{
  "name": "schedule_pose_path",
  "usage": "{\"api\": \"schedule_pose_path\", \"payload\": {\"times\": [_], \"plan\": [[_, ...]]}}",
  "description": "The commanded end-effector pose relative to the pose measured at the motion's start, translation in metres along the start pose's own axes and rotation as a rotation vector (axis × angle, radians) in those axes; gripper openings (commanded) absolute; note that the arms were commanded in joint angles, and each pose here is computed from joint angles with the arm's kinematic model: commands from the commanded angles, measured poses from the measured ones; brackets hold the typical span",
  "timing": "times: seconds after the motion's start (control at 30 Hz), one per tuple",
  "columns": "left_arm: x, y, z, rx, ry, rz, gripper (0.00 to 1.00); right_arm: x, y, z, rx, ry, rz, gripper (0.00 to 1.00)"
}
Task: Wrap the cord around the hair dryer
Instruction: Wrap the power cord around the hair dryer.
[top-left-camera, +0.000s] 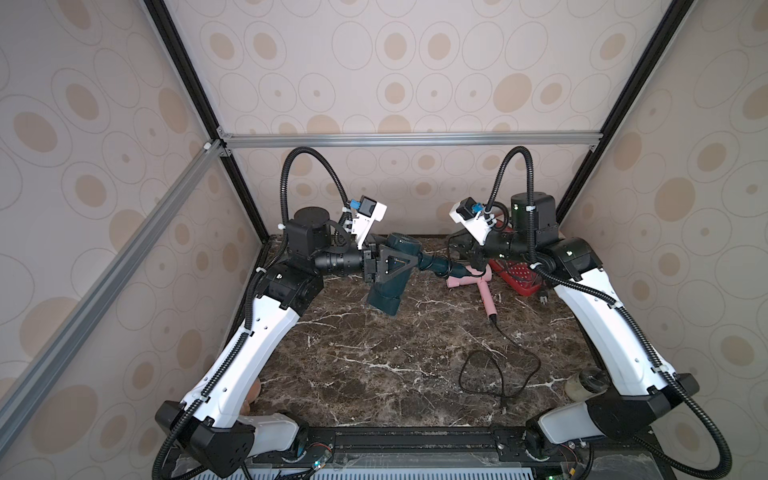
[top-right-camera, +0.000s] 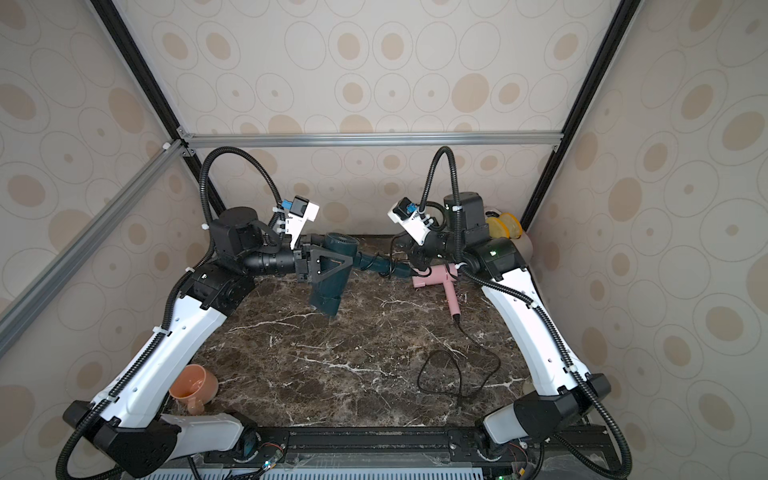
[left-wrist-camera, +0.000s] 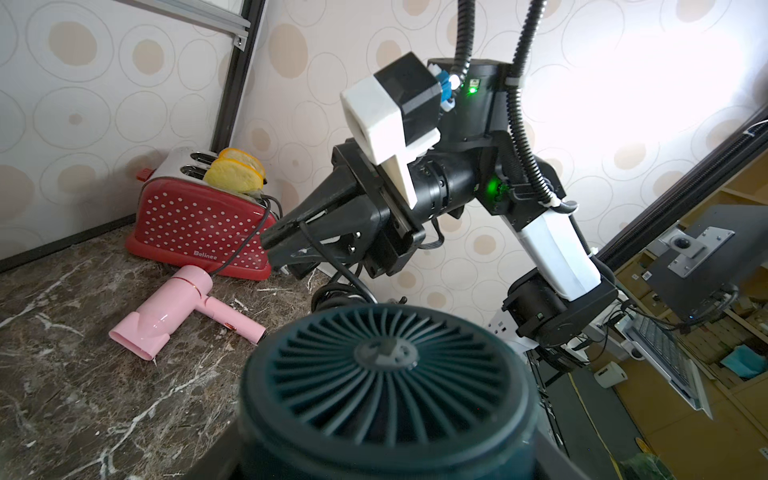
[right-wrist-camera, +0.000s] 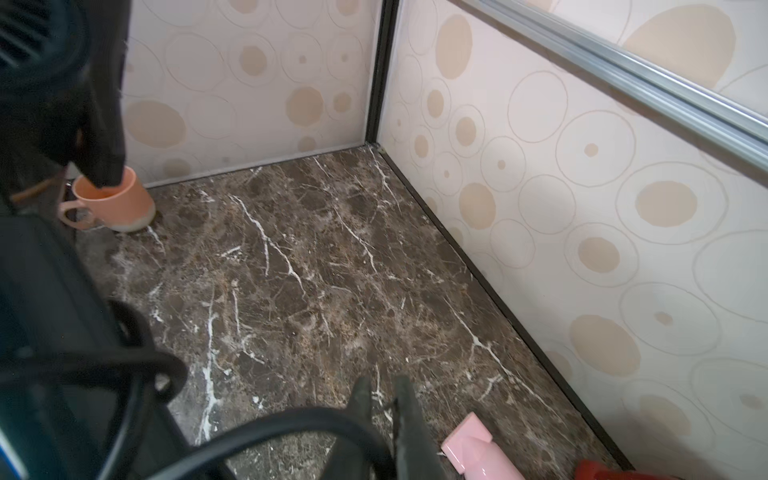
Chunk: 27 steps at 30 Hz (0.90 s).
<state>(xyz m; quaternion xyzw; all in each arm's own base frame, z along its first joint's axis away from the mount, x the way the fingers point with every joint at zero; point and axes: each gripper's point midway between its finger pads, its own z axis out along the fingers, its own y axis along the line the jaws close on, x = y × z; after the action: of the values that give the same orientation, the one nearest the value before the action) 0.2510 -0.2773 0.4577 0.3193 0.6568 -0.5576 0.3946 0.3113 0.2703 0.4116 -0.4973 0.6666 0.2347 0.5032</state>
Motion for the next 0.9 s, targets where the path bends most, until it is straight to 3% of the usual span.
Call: {"api": "schedule_pose_path", "payload": {"times": [0.0,0.13,0.23,0.4,0.7,0.77,0.83,0.87], "plan": [[-0.023,-0.046,-0.007,0.139,-0.06,0.102,0.0,-0.005,0.015,0.007,-0.12,-0.062,0.062,0.0],[-0.029,-0.046,-0.004,0.161,-0.061,0.098,0.0,-0.002,0.027,0.002,-0.203,-0.061,0.077,0.03],[-0.031,-0.045,-0.002,0.167,-0.054,0.09,0.0,0.001,0.038,-0.004,-0.262,-0.04,0.085,0.12],[-0.026,-0.039,0.001,0.157,-0.052,0.064,0.0,0.016,0.041,-0.008,-0.241,0.023,0.083,0.26],[-0.032,-0.045,-0.001,0.215,-0.104,0.012,0.0,0.06,0.048,0.0,-0.232,0.114,0.112,0.32],[-0.03,-0.044,0.0,0.217,-0.098,0.007,0.0,0.062,0.047,0.002,-0.224,0.107,0.114,0.26],[-0.031,-0.044,-0.001,0.216,-0.103,0.007,0.0,0.065,0.044,0.005,-0.211,0.1,0.13,0.05],[-0.033,-0.045,-0.001,0.221,-0.11,0.003,0.0,0.068,0.043,0.007,-0.211,0.097,0.142,0.0]]}}
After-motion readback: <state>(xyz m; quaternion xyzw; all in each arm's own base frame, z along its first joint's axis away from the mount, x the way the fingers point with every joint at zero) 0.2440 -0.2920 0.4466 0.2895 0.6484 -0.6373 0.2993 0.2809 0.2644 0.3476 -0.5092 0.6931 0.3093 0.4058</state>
